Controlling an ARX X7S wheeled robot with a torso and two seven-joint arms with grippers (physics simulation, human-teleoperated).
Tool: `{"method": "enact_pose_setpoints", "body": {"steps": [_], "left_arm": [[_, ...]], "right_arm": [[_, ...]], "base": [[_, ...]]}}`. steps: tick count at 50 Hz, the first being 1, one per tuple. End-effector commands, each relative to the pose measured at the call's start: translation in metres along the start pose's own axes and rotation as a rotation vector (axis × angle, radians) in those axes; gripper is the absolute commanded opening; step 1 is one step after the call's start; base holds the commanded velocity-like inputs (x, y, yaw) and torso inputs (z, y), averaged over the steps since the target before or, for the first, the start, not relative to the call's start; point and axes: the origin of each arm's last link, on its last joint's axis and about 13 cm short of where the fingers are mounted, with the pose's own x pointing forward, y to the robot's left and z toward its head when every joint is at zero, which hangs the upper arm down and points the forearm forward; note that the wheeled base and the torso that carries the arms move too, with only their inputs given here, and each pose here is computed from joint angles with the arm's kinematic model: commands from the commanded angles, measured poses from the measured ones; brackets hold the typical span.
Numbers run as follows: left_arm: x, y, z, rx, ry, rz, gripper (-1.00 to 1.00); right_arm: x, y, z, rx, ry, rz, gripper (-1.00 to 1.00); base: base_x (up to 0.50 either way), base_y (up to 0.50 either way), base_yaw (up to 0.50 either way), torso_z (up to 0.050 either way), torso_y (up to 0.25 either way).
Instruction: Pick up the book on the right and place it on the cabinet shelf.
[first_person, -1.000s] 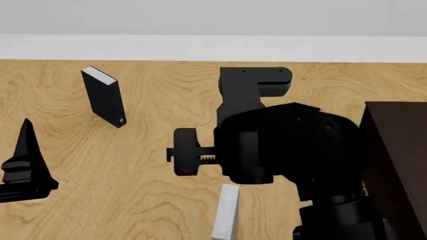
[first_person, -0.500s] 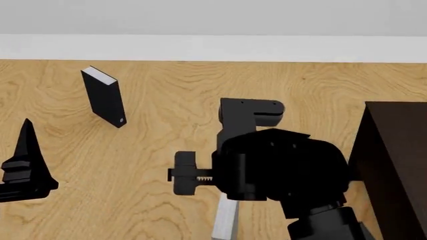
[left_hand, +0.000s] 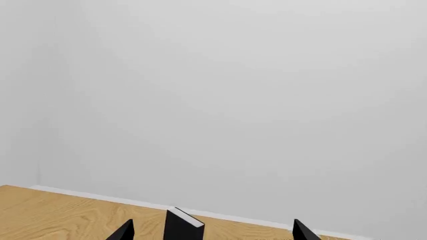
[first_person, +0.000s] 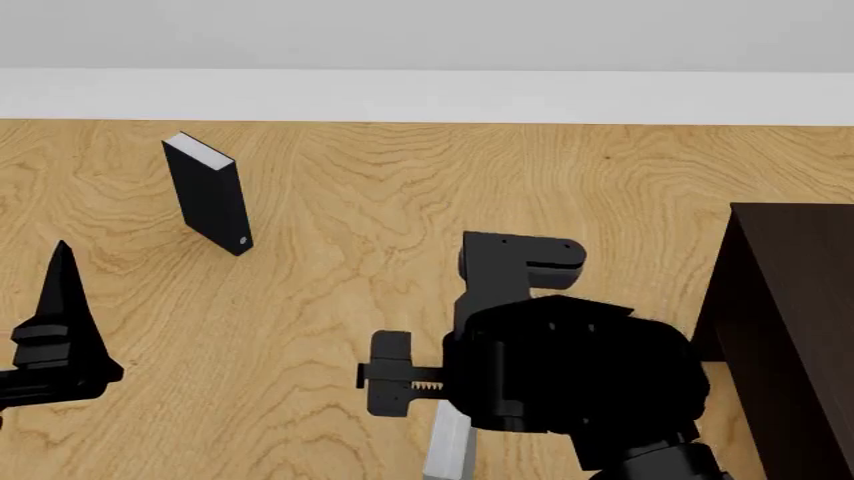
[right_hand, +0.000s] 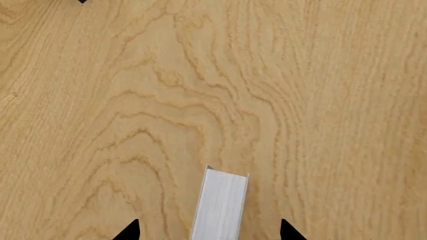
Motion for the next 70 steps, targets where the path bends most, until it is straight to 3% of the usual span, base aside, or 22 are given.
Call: {"method": "enact_pose_setpoints", "body": {"steps": [1, 59, 60, 70], "left_arm": [[0.000, 0.000, -0.001, 0.001, 0.002, 0.000, 1.00], [0.000, -0.001, -0.003, 0.012, 0.005, -0.001, 1.00], [0.000, -0.001, -0.003, 0.012, 0.005, -0.003, 1.00], [0.000, -0.001, -0.004, 0.013, 0.006, -0.005, 1.00]], "right_arm": [[0.011, -0.002, -0.007, 0.009, 0.013, 0.012, 1.00], [0.044, -0.008, -0.034, 0.050, 0.062, 0.030, 1.00], [0.043, -0.009, -0.033, 0.046, 0.057, 0.021, -1.00], [0.041, -0.010, -0.031, 0.022, 0.036, -0.025, -1.00]], "base": [[0.00, 0.00, 0.00, 0.000, 0.000], [0.00, 0.00, 0.00, 0.000, 0.000], [0.00, 0.00, 0.00, 0.000, 0.000], [0.00, 0.00, 0.00, 0.000, 0.000]]}}
